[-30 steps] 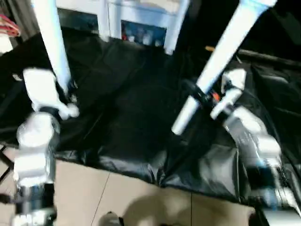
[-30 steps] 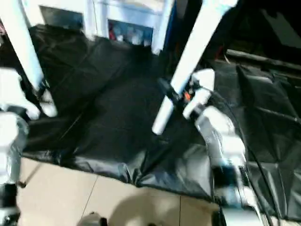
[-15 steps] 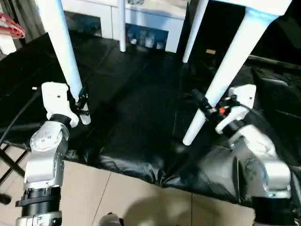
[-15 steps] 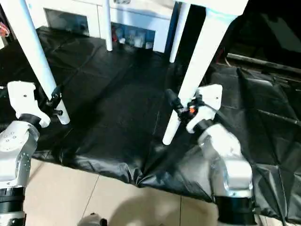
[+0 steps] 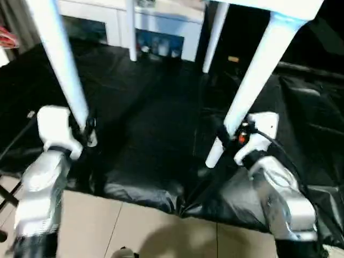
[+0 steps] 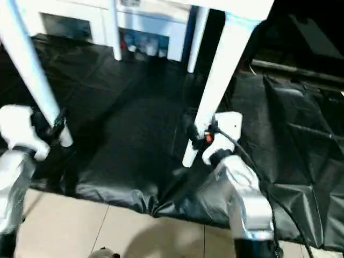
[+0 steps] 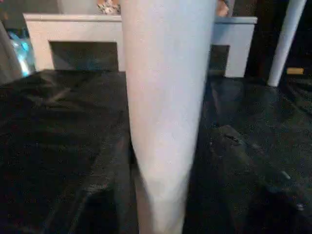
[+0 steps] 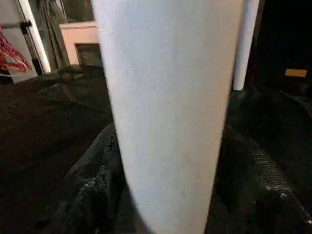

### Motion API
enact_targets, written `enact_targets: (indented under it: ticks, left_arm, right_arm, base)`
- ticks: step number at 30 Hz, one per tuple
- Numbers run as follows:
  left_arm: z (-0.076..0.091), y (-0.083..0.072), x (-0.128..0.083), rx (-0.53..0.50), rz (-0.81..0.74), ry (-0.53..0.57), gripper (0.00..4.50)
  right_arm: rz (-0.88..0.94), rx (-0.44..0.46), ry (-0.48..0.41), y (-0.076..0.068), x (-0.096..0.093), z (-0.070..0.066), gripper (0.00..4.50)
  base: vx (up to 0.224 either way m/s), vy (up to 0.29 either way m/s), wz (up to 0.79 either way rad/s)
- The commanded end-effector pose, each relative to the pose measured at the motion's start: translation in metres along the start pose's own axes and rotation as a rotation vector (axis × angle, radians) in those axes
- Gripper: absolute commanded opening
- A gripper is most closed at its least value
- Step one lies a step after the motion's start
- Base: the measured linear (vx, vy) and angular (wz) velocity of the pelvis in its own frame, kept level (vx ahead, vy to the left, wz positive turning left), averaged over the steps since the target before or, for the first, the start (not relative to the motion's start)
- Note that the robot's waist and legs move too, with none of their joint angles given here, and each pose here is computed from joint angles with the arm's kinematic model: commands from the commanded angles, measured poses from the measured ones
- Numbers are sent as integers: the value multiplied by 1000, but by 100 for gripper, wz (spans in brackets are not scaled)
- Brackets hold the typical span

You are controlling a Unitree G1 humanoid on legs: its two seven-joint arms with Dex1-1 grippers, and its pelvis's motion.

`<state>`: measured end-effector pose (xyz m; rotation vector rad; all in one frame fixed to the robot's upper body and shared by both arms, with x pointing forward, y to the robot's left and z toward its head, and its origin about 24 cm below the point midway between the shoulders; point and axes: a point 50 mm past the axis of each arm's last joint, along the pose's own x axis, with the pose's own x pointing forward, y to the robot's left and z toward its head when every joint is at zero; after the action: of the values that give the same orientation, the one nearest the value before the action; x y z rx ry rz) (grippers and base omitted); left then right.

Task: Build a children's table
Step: Flip table

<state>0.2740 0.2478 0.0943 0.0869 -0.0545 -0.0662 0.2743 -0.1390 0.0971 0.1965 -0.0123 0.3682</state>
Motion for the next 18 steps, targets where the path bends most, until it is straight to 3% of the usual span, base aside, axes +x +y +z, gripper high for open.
enact_targets:
  ticks: [1, 6, 8, 11, 13, 14, 18]
  left_arm:
    - [12, -2, -4, 0, -17, -59, 316]
    - [19, 1, -30, 9, -10, -91, 361]
    - [23, -2, -42, 14, 19, -104, 369]
    - [24, -6, -46, 10, 12, -101, 406]
    - [23, -20, -53, -28, -42, -76, 406]
    - [21, -29, -60, -35, -48, -41, 406]
    - [17, -35, -65, -31, -5, 23, 406]
  right_arm:
    - [-13, 22, -23, -1, -6, 6, 310]
    - [-21, 54, -41, -1, -32, 10, 353]
    - [1, 52, -45, 1, -48, 14, 354]
    - [1, 50, -39, 2, -55, 14, 354]
    - [-18, 33, -21, 3, -67, 14, 354]
    - [-69, 15, 38, 2, -79, 9, 354]
    - [-92, 6, 91, 1, -90, 5, 354]
  base:
    - [0, 0, 0]
    - [0, 0, 0]
    - [0, 0, 0]
    - [0, 0, 0]
    - [-25, -2, -1]
    - [0, 0, 0]
    - [0, 0, 0]
